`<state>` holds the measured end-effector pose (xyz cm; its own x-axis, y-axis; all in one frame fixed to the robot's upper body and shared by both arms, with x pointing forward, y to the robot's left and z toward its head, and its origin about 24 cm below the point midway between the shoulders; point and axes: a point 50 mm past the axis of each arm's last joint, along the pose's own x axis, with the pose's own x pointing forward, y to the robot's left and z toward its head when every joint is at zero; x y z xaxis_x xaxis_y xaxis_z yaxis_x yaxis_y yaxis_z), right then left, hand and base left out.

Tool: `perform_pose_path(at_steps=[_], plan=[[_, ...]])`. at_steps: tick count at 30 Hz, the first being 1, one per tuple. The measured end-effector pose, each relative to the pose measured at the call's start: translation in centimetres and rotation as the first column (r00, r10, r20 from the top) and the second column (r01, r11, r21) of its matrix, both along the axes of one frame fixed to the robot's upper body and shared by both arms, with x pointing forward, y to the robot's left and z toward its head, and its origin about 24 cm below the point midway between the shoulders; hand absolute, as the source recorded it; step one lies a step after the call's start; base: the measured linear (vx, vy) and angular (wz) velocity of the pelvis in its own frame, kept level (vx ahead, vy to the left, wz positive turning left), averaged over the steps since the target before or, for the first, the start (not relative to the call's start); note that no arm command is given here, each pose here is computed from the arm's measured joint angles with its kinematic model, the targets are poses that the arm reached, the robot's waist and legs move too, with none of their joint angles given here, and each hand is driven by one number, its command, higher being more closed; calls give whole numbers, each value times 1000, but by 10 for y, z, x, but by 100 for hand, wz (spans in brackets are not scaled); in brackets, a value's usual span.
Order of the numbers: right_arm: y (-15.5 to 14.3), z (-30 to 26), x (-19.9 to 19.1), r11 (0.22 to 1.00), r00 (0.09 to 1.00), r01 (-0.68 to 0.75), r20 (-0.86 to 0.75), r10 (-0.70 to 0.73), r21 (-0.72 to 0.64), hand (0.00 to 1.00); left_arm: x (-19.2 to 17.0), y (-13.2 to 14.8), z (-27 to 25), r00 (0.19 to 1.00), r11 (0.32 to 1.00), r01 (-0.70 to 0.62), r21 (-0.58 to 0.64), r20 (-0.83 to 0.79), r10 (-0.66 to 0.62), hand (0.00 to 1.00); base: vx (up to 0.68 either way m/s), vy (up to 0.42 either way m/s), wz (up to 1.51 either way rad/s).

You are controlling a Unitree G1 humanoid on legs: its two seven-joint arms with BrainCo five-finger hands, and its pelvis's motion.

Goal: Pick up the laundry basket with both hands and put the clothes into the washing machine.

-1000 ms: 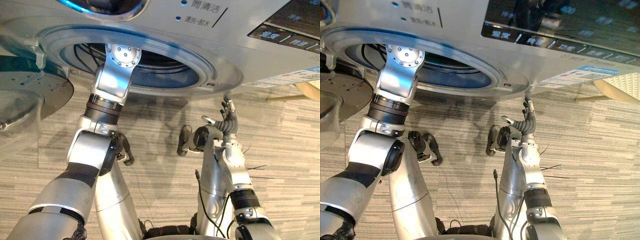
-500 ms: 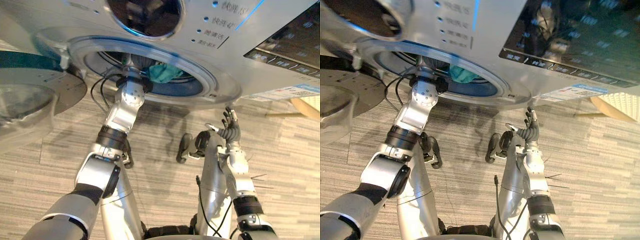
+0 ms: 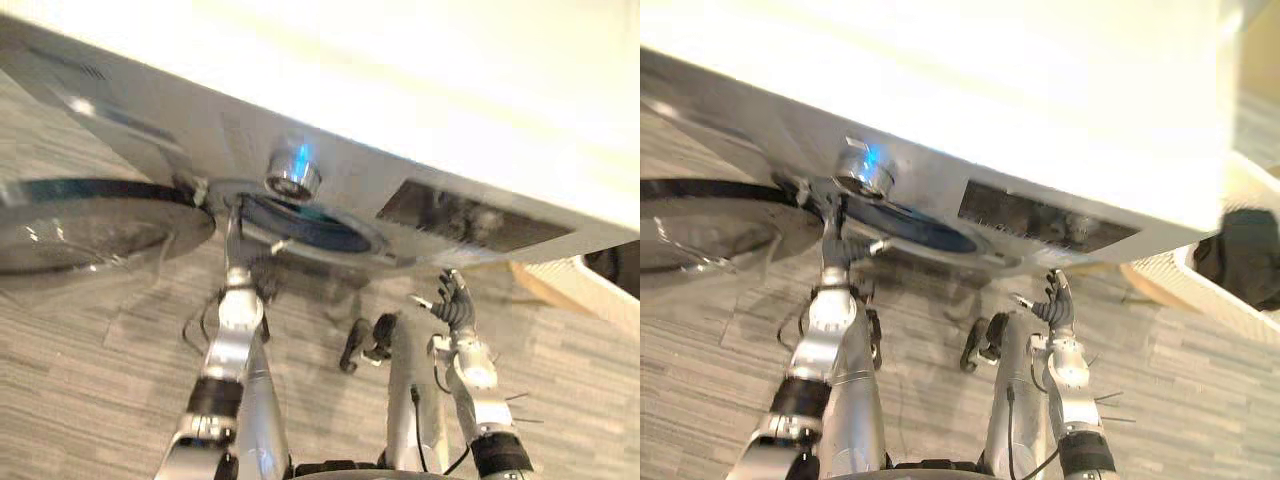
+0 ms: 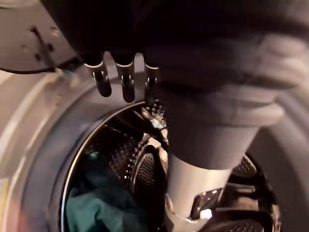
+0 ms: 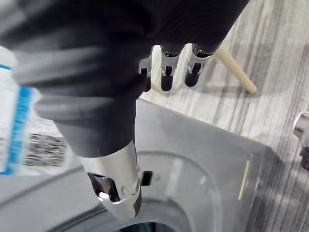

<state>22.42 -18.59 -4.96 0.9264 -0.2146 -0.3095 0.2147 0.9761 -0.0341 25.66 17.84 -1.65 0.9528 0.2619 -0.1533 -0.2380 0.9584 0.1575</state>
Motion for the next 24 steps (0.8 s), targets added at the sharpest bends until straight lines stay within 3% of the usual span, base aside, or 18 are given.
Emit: perform_pose_path(at_steps=[4,10,19,24], plan=[[-2,-47,-37,1000,970,19,-244,-16,12,0,-56,16,-70,949,988,-94,-123,-311,51,0,169,48,-16],[-20,-75,-67,999,905,44,-422,-45,-11,0,-104,23,-111,842,985,-126,-120,-538,42,0,127,102,-40],[-29,-78,-71,990,893,136,-437,-107,35,0,-112,20,-120,787,999,28,-37,-615,-44,0,55,89,-73],[-23,-75,-54,989,903,135,-419,-101,54,0,-103,14,-118,790,996,81,-27,-608,-81,0,-27,-1,-130]])
